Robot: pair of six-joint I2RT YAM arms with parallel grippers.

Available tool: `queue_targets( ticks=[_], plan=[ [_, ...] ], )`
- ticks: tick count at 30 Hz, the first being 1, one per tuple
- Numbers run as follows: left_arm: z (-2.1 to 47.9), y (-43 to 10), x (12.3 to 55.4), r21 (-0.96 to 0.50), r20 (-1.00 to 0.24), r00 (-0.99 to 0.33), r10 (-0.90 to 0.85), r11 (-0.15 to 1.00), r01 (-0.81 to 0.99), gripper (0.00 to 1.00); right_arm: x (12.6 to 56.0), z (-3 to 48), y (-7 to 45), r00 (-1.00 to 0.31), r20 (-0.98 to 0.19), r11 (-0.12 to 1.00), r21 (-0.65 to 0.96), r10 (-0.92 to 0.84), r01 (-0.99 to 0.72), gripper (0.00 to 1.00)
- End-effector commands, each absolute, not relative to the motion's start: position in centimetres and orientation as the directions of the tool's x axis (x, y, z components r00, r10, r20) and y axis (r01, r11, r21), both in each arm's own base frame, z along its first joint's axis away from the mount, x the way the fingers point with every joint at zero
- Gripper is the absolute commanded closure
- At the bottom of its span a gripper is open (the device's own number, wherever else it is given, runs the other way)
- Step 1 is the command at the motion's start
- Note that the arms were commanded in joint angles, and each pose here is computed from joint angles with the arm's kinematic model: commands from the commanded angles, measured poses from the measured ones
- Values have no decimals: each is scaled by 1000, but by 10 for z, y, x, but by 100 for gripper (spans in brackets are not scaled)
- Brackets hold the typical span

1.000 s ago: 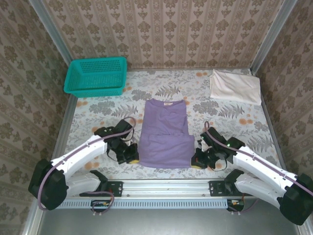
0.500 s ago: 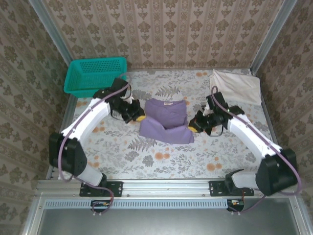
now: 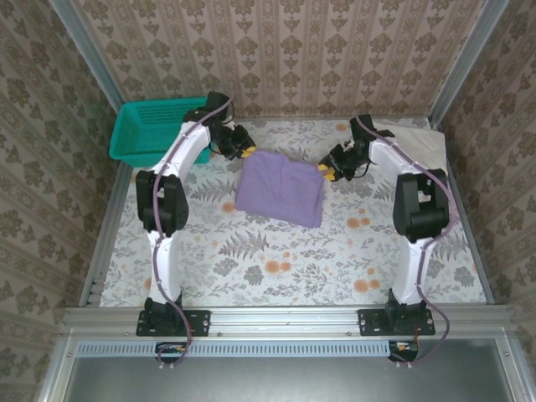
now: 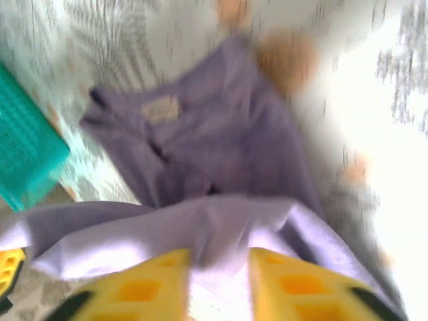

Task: Fold and stack the t-shirts

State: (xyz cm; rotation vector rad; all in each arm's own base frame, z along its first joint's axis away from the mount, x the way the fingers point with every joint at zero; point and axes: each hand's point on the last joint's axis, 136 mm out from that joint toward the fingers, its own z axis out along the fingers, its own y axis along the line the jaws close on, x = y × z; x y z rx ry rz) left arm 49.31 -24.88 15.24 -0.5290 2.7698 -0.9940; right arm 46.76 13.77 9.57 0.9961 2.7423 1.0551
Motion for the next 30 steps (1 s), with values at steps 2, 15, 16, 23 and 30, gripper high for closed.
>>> queue_targets(
  ticks=[2,15,16,23,30],
  plan=[
    [143,-239,534,-641,-7,-877,-480,675,-365,54,495,95,112,-760,190,558,574,621,599,45],
    [144,-298,433,-580,-136,-967,-215,809,-98,62,423,118,182,-882,94,600,700,462,388,85],
    [134,-302,424,-575,-124,-975,-187,814,-82,63,418,112,195,-887,100,595,708,450,381,86],
    [54,-288,378,-445,-62,-996,-60,895,-26,69,387,37,239,-891,185,634,643,414,429,92],
    [2,-241,315,-357,11,-996,-93,930,-91,70,327,-16,213,-861,229,674,544,454,500,95]
  ],
)
